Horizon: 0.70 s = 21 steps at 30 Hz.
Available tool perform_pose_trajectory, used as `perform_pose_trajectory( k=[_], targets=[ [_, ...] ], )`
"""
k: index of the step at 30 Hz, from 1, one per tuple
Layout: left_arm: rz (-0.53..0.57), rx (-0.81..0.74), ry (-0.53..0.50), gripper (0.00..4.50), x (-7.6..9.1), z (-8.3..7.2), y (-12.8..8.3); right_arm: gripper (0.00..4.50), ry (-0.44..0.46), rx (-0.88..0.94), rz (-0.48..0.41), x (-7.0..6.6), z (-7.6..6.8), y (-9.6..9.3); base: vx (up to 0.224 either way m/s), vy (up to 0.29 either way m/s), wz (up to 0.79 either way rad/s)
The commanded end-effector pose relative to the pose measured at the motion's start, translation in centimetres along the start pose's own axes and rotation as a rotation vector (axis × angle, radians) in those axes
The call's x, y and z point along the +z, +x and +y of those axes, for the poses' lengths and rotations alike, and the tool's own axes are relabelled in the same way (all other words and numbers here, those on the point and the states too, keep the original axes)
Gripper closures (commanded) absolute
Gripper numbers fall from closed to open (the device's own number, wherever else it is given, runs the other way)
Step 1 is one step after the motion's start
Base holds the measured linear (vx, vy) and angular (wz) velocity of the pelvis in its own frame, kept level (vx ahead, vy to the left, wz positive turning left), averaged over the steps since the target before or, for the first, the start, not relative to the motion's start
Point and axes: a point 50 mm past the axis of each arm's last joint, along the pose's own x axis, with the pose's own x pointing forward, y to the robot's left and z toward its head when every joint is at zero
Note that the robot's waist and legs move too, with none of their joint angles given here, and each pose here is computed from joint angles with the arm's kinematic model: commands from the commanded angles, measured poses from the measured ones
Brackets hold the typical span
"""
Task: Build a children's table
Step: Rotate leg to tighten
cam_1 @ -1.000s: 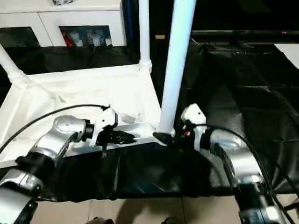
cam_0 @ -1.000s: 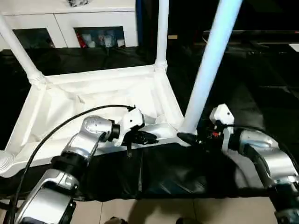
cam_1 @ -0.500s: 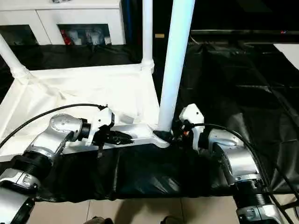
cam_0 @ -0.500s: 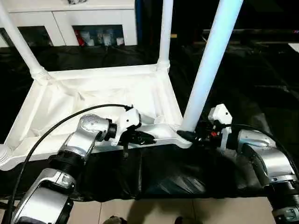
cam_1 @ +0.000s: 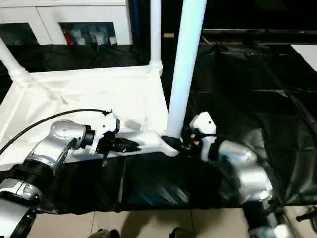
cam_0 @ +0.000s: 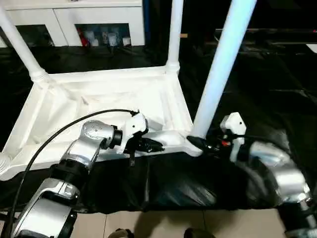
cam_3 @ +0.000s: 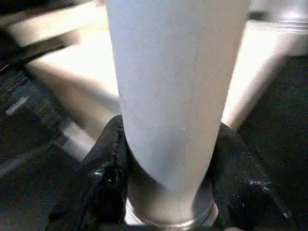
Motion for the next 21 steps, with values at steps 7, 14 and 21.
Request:
perform_pose_trajectory(
  k=[7,14,21],
  targets=[
    [-0.01,0.1,-0.047,4.5,2.4,-2.2,7.2,2.55,0.169,-0.111,0.079,-1.8,5.6,6.3,-0.037,0.042,-0.06],
    [0.014,0.117,0.008,4.5,2.4,-1.5,6.4,1.75,0.137,-0.097,-0.019,-0.3,5.0,6.3,-0.003,0.017,-0.01],
    [0.04,0.064,0.08,4.5,1.1,-0.4,3.2,1.46,-0.056,0.008,0.01,-0.2,1.1,2.6,0.0,0.0,0.0]
  ],
)
